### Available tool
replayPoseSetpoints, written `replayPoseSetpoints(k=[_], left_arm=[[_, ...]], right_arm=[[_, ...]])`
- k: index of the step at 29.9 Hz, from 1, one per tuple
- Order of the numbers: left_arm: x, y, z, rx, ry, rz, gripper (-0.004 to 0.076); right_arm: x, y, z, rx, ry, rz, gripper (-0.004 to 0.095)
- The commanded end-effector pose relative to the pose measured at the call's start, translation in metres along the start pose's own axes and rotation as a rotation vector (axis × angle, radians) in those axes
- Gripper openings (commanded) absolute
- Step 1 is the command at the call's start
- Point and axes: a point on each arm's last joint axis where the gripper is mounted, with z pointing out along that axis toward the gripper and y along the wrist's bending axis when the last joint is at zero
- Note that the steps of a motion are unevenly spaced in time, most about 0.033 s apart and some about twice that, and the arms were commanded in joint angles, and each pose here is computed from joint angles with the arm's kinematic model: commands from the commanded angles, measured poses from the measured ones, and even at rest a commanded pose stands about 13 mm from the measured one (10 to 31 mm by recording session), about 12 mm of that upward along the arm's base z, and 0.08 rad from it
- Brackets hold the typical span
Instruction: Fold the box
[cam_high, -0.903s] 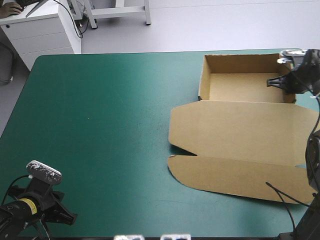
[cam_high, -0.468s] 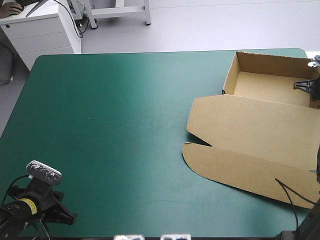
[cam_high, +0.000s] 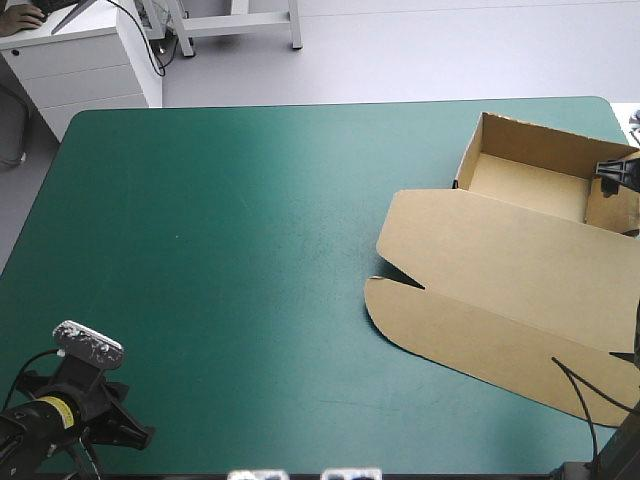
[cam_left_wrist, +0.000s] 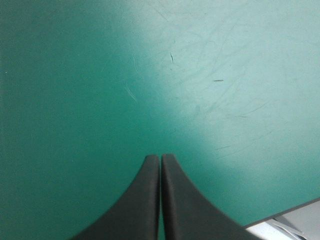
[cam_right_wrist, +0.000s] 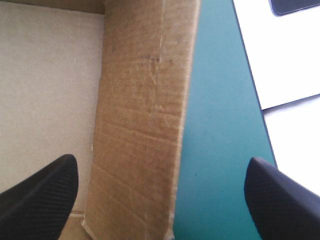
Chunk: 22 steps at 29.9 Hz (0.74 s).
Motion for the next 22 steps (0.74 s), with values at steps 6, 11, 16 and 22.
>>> replayPoseSetpoints(k=[6, 11, 16, 22], left_arm=[[-0.009, 0.001, -0.005, -0.008, -0.068, 0.017, -0.0008], [-0.009, 0.001, -0.005, -0.009, -0.068, 0.024, -0.0008], [-0.009, 0.001, -0.005, -0.007, -0.068, 0.023, -0.0008], [-0.009, -0.002, -0.005, 0.031, -0.077, 0.006, -0.0008]], right_arm=[[0.002, 0.001, -0.107, -0.045, -0.229, 0.053, 0.0419], [0.013, 0.010, -0.149, -0.126, -0.300, 0.062, -0.0017], [0.026, 0.036, -0.187, -0.302, -0.357, -0.049, -0.0008], [0.048, 0.086, -0.230, -0.408, -0.410, -0.249, -0.0008]])
